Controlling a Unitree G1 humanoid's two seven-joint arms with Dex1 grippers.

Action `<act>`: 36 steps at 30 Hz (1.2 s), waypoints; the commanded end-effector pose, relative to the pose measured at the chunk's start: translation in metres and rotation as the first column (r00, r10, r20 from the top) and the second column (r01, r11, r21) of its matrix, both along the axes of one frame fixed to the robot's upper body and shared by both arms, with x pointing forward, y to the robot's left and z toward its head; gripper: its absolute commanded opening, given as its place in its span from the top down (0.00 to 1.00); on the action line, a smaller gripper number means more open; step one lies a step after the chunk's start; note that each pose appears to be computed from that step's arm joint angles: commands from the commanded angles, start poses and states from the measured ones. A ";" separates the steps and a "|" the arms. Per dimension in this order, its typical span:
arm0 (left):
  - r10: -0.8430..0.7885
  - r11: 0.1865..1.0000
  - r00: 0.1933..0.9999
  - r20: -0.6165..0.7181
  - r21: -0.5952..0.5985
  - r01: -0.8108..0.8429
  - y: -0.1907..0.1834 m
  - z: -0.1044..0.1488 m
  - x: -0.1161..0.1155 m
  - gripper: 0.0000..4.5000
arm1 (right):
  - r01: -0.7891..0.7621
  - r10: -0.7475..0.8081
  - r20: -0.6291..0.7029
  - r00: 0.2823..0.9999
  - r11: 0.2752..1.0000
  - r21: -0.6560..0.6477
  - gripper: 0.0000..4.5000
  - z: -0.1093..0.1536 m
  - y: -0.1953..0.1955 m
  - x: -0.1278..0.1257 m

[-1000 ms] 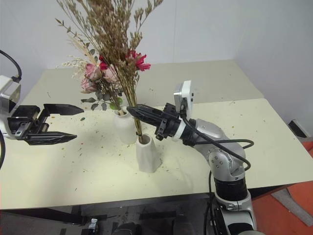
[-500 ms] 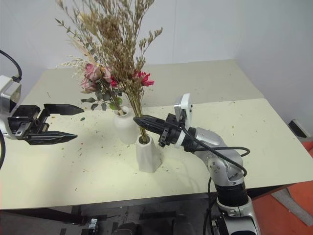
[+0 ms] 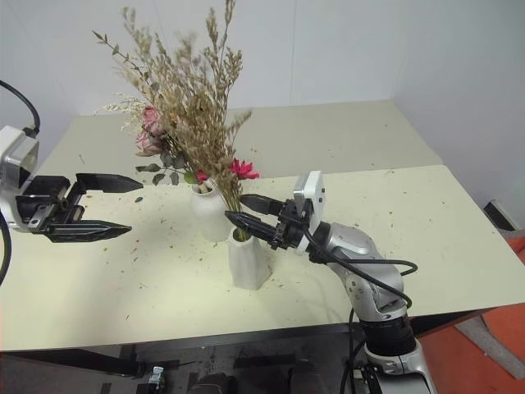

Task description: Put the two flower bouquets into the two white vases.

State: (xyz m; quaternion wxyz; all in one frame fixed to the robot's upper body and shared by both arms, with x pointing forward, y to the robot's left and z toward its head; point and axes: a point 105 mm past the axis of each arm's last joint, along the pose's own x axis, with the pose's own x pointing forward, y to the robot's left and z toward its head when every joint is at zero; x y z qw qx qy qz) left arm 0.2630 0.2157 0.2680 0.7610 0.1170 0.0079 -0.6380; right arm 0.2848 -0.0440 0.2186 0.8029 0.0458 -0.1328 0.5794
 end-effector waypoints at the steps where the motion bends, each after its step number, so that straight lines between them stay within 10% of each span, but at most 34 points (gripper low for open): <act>1: -0.007 1.000 0.999 0.031 0.001 0.007 0.000 0.005 0.001 0.00 | 0.027 -0.029 0.104 0.994 0.999 0.020 0.13 0.014 -0.012 -0.006; 3: -0.011 1.000 0.999 0.031 0.000 0.011 -0.001 0.005 0.002 0.00 | 0.040 -0.041 0.121 0.992 0.999 0.012 0.01 0.015 -0.017 -0.006; 36: 0.081 0.996 0.996 -0.047 -0.036 -0.082 0.016 -0.021 0.018 0.00 | 0.456 -0.488 0.070 0.870 0.744 -0.488 0.01 -0.011 -0.218 -0.016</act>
